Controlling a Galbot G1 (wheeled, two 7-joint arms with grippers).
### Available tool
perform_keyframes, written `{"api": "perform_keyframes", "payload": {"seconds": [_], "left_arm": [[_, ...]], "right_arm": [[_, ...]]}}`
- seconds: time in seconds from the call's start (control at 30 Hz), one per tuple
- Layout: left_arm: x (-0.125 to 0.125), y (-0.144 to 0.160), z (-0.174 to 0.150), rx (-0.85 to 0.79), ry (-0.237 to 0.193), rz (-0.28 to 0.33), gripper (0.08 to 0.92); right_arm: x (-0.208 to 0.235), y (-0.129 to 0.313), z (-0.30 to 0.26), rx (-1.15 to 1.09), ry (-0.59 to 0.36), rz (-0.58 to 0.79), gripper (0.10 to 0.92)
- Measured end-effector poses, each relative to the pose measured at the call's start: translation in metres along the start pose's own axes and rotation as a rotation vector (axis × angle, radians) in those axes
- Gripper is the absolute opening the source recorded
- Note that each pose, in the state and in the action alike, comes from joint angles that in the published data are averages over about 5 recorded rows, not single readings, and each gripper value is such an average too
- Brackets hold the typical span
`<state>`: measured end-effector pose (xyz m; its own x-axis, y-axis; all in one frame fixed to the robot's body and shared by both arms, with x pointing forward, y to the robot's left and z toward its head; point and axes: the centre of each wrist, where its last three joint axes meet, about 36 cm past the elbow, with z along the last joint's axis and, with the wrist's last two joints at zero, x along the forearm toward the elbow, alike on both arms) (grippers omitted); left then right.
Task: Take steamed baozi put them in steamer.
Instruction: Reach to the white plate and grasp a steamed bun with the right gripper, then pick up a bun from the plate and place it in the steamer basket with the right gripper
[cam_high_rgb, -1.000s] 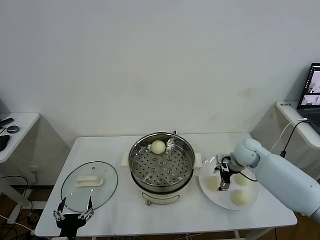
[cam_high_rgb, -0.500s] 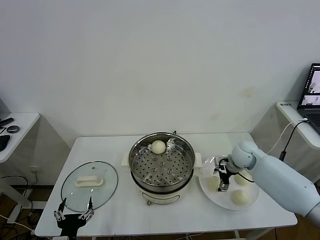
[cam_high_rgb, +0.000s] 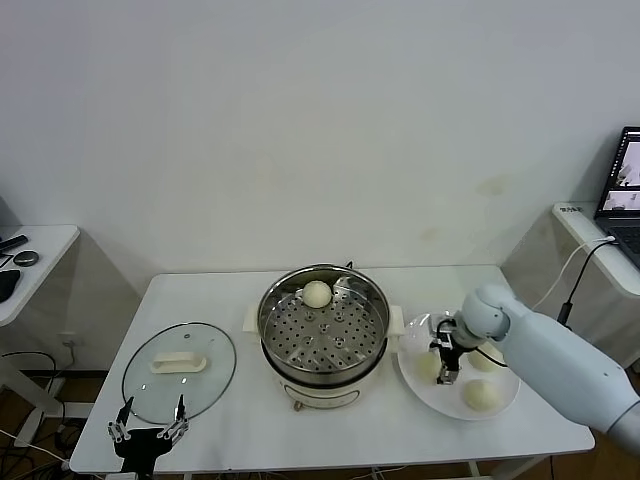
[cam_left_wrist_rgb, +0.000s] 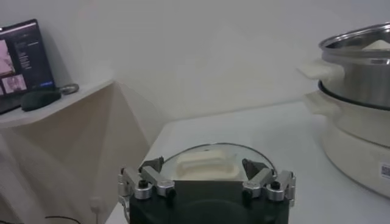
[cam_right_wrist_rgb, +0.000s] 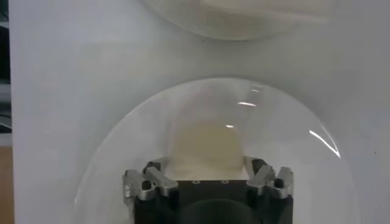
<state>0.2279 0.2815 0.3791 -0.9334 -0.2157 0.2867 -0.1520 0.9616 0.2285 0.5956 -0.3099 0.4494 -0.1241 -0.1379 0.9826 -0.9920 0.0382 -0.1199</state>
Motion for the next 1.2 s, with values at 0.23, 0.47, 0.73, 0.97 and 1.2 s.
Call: {"api": "perform_keyframes", "payload": {"seconds": [0.23, 0.47, 0.73, 0.97, 1.2], "left_arm": [[-0.001, -0.002, 0.001, 0.003, 0.001, 0.003, 0.823], [-0.001, -0.002, -0.004, -0.004, -0.009, 0.009, 0.823], [0.001, -0.004, -0.014, 0.009, -0.027, 0.013, 0.823], [0.004, -0.004, -0.025, 0.013, -0.048, 0.012, 0.823], [0.007, -0.006, -0.035, 0.016, -0.062, 0.012, 0.823]], "right_arm": [[0.016, -0.004, 0.004, -0.008, -0.004, 0.015, 0.554], [0.068, -0.019, 0.008, -0.004, -0.005, 0.059, 0.560], [0.154, -0.037, -0.026, 0.050, -0.070, 0.109, 0.560], [0.210, -0.041, -0.082, 0.126, -0.143, 0.111, 0.561], [0.218, -0.042, -0.148, 0.179, -0.181, 0.059, 0.567]]}}
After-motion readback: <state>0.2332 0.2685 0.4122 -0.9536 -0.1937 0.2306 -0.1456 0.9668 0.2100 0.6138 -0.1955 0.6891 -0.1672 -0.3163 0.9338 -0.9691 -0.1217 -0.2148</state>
